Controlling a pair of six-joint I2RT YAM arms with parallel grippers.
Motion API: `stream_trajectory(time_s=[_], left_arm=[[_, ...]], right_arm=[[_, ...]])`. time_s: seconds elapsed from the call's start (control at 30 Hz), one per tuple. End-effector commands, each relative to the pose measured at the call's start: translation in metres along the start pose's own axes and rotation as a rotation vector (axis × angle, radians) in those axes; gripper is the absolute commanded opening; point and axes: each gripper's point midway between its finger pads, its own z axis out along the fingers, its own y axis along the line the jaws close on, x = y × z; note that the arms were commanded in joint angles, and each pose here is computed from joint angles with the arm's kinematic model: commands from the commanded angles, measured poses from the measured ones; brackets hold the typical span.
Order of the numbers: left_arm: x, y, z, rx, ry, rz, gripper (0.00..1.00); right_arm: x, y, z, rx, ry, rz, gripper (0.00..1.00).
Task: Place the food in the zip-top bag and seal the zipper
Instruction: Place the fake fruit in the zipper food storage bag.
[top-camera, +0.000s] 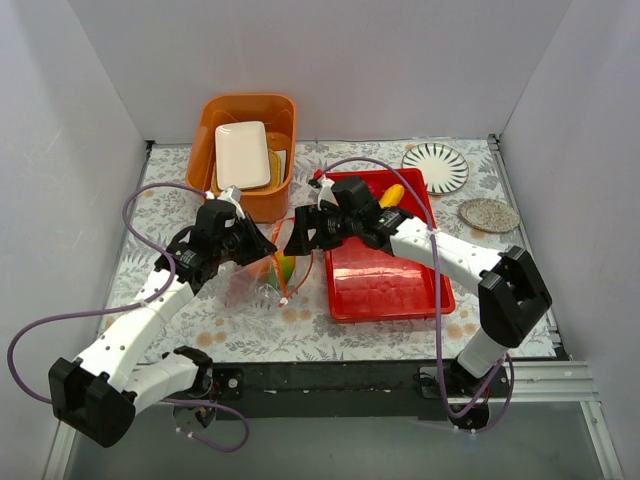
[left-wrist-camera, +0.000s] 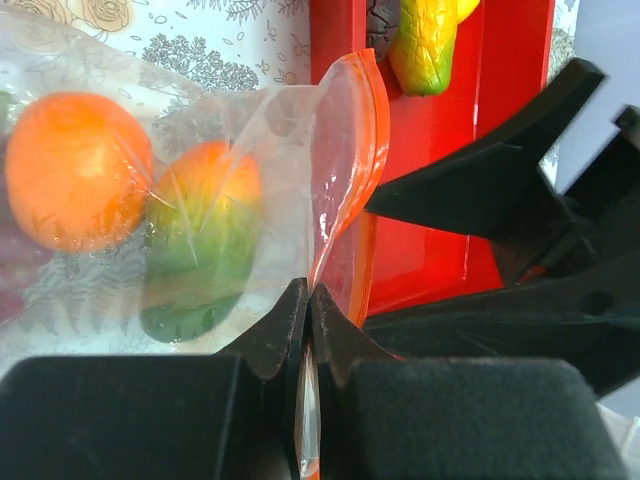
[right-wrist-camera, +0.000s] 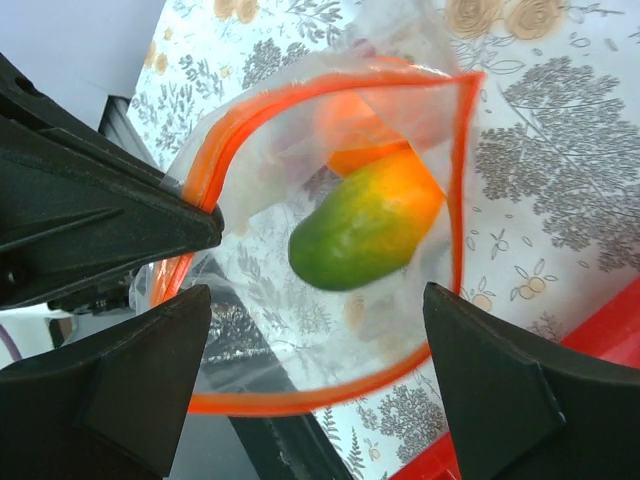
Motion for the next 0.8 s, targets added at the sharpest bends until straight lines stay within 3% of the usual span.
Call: stream_trajectory(time_s=[0.0,0.2,0.33,0.6,0.7,0.73,0.77], left_arm=[[-0.015,-0.007,-0.01,0.008,-0.058,-0.002,0.0],[-0.015,-0.004,-0.012,-0.004,-0.068,-0.002,0.0],[-0.015,-0.003,-0.011,-0.006,-0.068,-0.002,0.0],[-0.016,-0.003,-0.015,-0.004,-0.076,0.002,0.0],[-0.015,-0.001,-0.016,-0.01,-0.08,0.0,0.0],[-0.015,0.0,-0.017,-0.013,-0.083,0.0,0.0],[-0.018,-0.001,-0.018,-0.017,-0.096,0.001,0.0]], right_arm=[[-0.033,0.016,-0.034,0.061,-0.133,-0.082,0.95],[-0.023,-0.016,-0.049,0.217,-0.17,-0.068,0.91],[-0.015,-0.017,-0.036,0.186,-0.113,-0.059,0.78],[0.005,-0.03,-0.005,0.164,0.0,-0.026,0.65],[0.005,-0.029,-0.002,0.154,0.01,-0.03,0.45],[0.002,-0.027,-0.004,0.148,0.003,-0.043,0.26],[-0.003,-0.021,-0.006,0.133,-0.01,-0.054,0.2]])
